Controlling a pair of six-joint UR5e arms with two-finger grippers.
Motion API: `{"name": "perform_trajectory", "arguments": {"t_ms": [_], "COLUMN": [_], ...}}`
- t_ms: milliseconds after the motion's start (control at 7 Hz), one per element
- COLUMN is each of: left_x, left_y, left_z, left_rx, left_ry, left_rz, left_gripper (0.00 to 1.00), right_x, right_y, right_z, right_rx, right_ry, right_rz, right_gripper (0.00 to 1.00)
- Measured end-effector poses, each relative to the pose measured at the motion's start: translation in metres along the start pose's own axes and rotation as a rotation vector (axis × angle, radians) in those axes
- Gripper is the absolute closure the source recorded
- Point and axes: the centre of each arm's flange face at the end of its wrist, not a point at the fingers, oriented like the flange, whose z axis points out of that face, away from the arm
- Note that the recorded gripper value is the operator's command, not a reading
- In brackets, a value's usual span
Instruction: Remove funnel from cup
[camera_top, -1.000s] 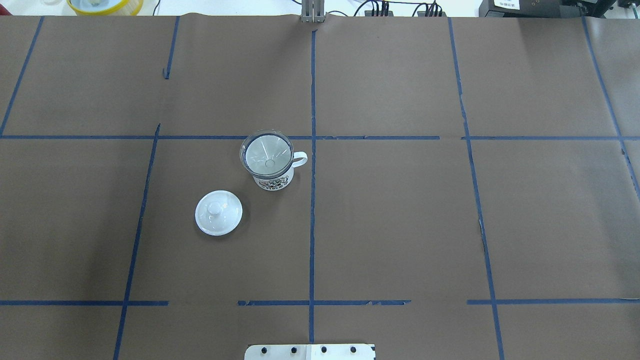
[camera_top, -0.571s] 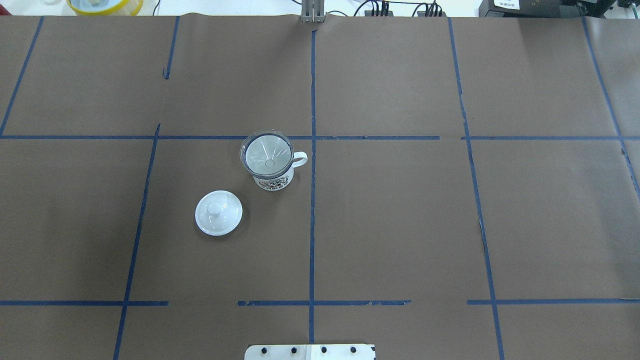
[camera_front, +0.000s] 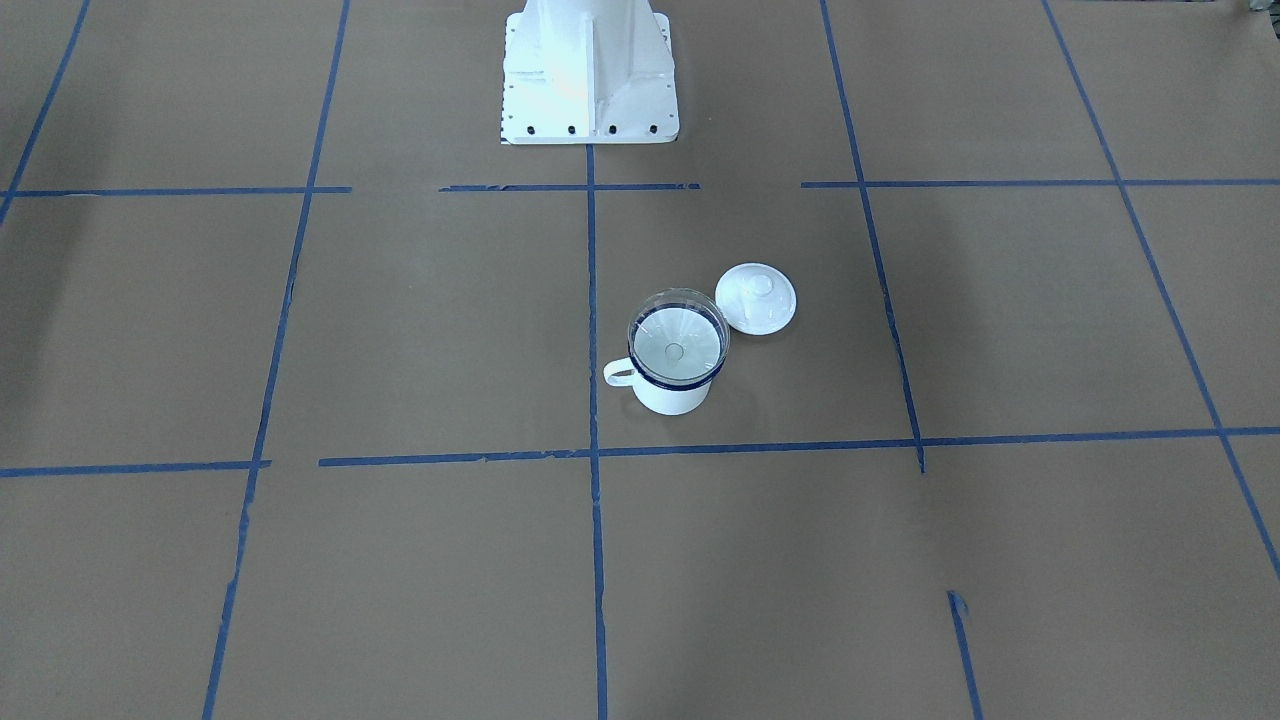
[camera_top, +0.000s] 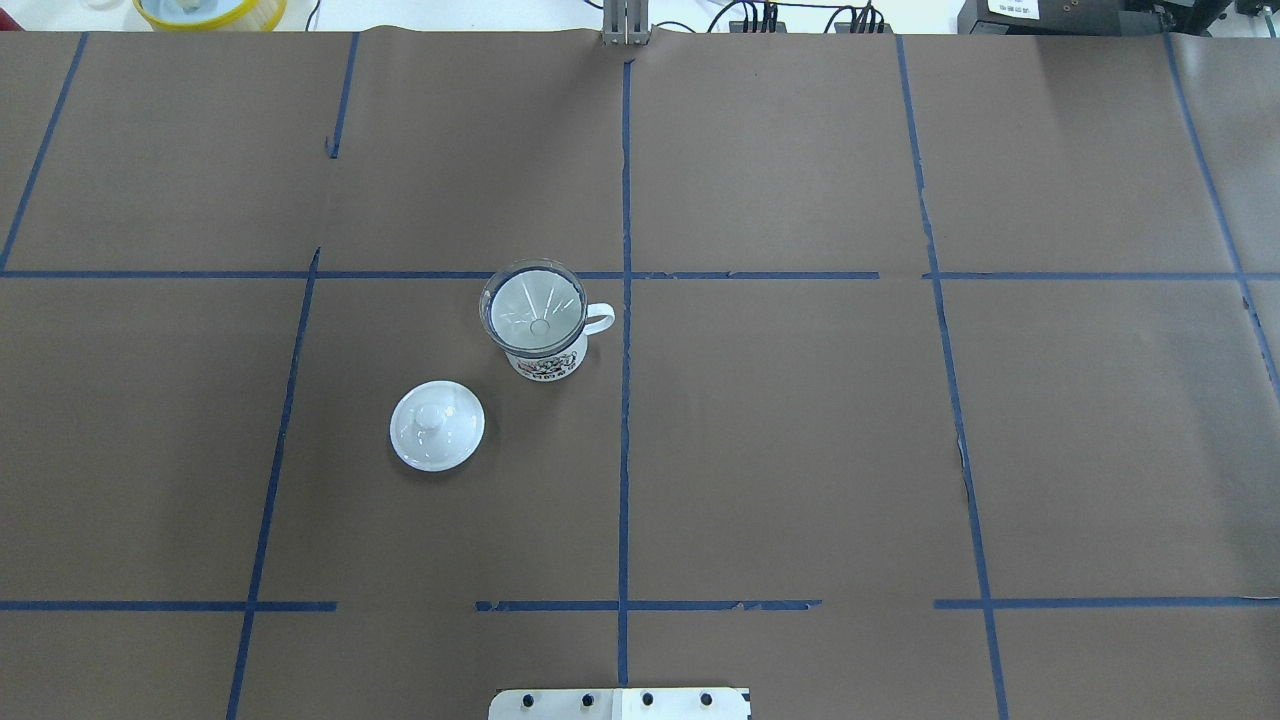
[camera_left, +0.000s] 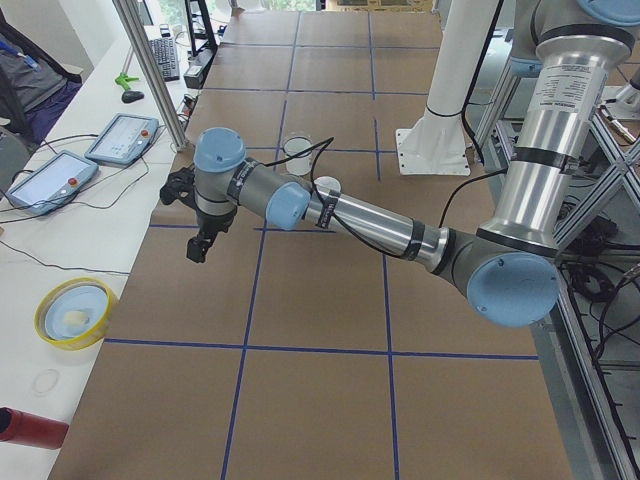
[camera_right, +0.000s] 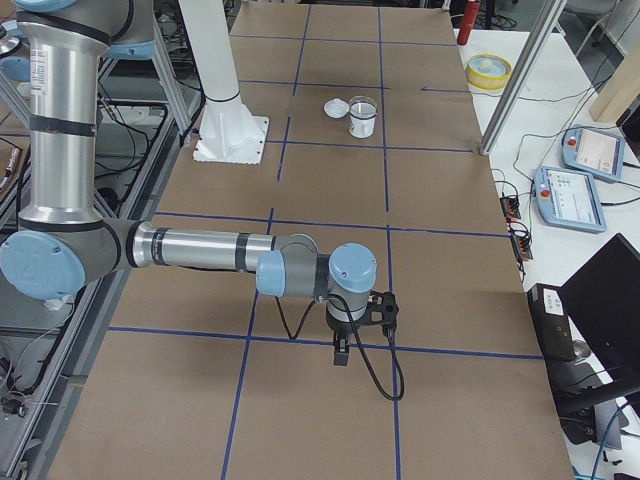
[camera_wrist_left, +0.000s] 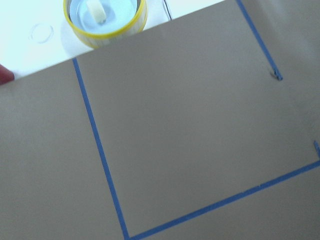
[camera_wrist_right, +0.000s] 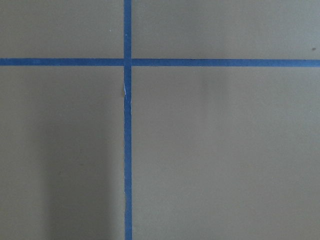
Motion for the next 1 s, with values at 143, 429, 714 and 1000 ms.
{"name": "perform_trajectory", "arguments": {"t_ms": [143,429,714,1000], "left_x": [0.07,0.237,0.385,0.501], "left_y": [-0.023,-0.042,-0.042,-0.038], "left_z": [0.019,0.082,0.12,0.165], "left_rx": [-0.009,-0.058,-0.163,-0.237], "left_ry": [0.048,0.091,0.077,-0.019], "left_rz": [-0.089,-0.26,-0.432,-0.556], "left_gripper": [0.0,0.0,0.0,0.0], "right_x": [0.0,0.0,0.0,0.0], "right_y": [0.0,0.0,0.0,0.0], "right_z": [0.0,0.0,0.0,0.0], "right_rx": [0.0,0.0,0.0,0.001], "right_ry": [0.0,0.0,0.0,0.0], "right_rz": [0.0,0.0,0.0,0.0], "right_gripper": [0.0,0.0,0.0,0.0]}}
